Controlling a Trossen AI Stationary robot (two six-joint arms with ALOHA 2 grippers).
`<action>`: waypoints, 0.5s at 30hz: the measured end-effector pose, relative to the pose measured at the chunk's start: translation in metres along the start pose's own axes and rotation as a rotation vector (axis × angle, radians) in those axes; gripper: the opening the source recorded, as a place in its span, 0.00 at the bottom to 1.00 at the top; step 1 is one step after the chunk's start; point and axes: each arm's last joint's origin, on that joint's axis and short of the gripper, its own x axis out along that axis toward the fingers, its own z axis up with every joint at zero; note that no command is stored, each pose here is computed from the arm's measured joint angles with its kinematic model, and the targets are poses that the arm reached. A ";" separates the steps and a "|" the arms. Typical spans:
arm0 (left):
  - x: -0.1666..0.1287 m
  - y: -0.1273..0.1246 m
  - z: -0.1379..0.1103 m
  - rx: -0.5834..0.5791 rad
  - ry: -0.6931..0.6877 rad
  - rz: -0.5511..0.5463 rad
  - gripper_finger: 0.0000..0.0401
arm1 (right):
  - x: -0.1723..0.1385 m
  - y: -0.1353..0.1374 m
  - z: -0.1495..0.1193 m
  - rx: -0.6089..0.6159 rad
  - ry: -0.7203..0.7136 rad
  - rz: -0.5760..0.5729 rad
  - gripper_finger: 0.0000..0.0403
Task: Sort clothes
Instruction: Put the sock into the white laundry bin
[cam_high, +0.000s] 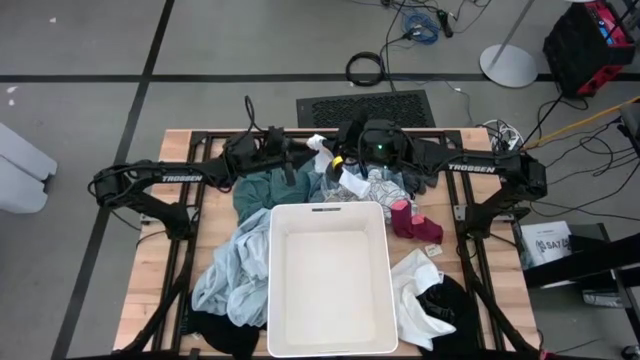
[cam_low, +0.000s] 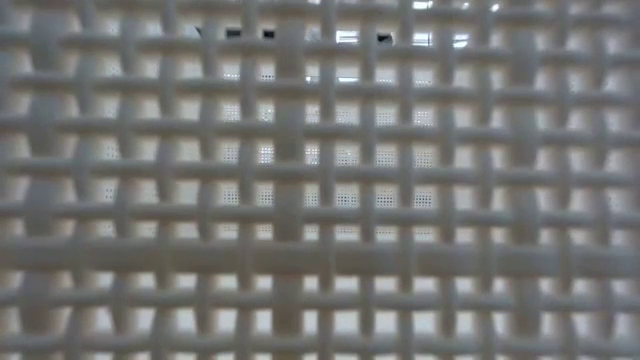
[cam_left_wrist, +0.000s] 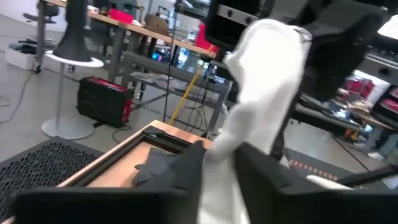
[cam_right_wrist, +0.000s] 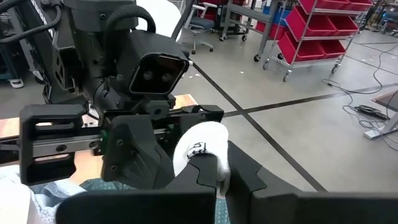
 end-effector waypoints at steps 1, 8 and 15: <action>0.000 -0.001 0.000 0.017 0.004 -0.018 0.11 | 0.000 0.000 0.000 -0.008 0.002 0.000 0.00; 0.001 -0.009 0.001 0.049 -0.023 -0.066 0.01 | -0.003 -0.001 -0.003 -0.077 0.040 -0.001 0.06; 0.001 -0.009 0.002 0.047 -0.030 -0.055 0.01 | -0.024 -0.010 -0.001 -0.154 0.125 -0.083 0.24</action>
